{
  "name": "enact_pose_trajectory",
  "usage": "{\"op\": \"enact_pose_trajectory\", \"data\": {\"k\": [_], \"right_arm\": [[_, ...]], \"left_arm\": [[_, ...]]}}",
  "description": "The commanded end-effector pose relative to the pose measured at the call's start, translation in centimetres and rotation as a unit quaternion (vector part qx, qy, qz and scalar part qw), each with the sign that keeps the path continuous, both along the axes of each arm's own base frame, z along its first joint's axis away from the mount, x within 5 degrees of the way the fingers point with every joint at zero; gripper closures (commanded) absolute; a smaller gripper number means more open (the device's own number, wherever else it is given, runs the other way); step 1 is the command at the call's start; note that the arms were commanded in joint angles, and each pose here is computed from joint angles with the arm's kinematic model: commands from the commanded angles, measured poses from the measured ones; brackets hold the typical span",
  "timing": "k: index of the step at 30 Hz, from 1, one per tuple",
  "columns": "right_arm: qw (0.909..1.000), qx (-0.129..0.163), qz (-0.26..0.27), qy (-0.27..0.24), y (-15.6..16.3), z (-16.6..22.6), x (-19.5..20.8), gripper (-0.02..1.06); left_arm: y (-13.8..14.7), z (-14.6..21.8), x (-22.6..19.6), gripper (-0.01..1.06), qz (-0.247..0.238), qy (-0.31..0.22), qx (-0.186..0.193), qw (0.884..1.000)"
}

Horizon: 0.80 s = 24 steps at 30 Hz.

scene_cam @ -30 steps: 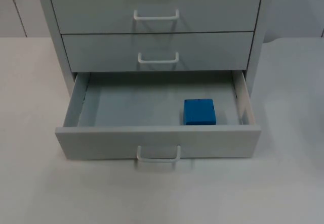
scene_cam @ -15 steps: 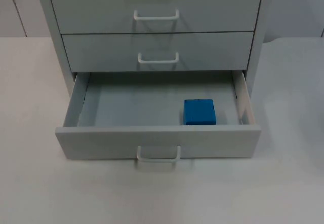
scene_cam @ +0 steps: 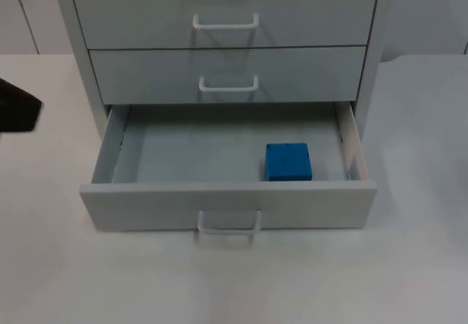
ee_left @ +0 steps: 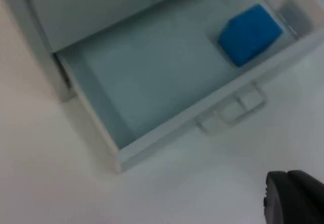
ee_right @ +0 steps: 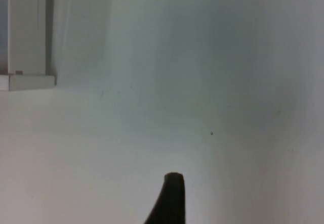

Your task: Open the drawer with the left hand, place the block into the drawer with the right hand, then close the drawer with the left hand.

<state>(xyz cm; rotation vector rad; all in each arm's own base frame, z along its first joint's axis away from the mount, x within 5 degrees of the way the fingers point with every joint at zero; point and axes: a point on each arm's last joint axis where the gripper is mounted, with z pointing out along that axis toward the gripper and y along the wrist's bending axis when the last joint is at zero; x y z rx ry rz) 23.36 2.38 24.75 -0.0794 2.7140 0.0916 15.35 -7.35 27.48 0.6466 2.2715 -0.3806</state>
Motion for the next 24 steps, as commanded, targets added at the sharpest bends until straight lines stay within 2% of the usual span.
{"op": "enact_pose_trajectory", "data": {"k": [1,8,11,12,16,18,23,24], "right_arm": [[0.9999,-0.002,0.003,-0.012,-0.2,0.3,0.0,0.31],[0.9999,-0.002,0.003,-0.012,-0.2,0.3,0.0,0.31],[0.9999,-0.002,0.001,-0.012,-0.2,0.3,0.0,0.31],[0.9999,-0.002,0.001,-0.012,-0.2,0.3,0.0,0.31],[0.9999,-0.001,0.0,-0.012,-0.2,0.3,0.0,0.31],[0.9999,-0.001,0.0,-0.012,-0.2,0.3,0.0,0.31],[0.9999,-0.001,0.0,-0.012,-0.2,0.3,0.0,0.31],[0.9999,-0.001,0.0,-0.012,-0.2,0.3,0.0,0.31]], "left_arm": [[-1.4,-0.7,0.2,1.05,-0.015,0.006,0.015,1.0],[-4.0,-2.1,0.4,1.05,-0.05,0.007,0.056,0.997],[-6.1,-2.8,1.0,1.05,-0.073,0.011,0.096,0.993],[-6.1,-2.8,1.0,1.05,-0.073,0.011,0.096,0.993],[-8.7,-3.7,1.8,1.05,-0.114,-0.007,0.154,0.981],[-9.3,-4.0,2.1,1.05,-0.122,-0.009,0.169,0.978],[-11.8,-6.4,3.1,1.05,-0.17,-0.034,0.26,0.95],[-11.8,-6.4,3.1,1.05,-0.17,-0.034,0.26,0.95]]}}
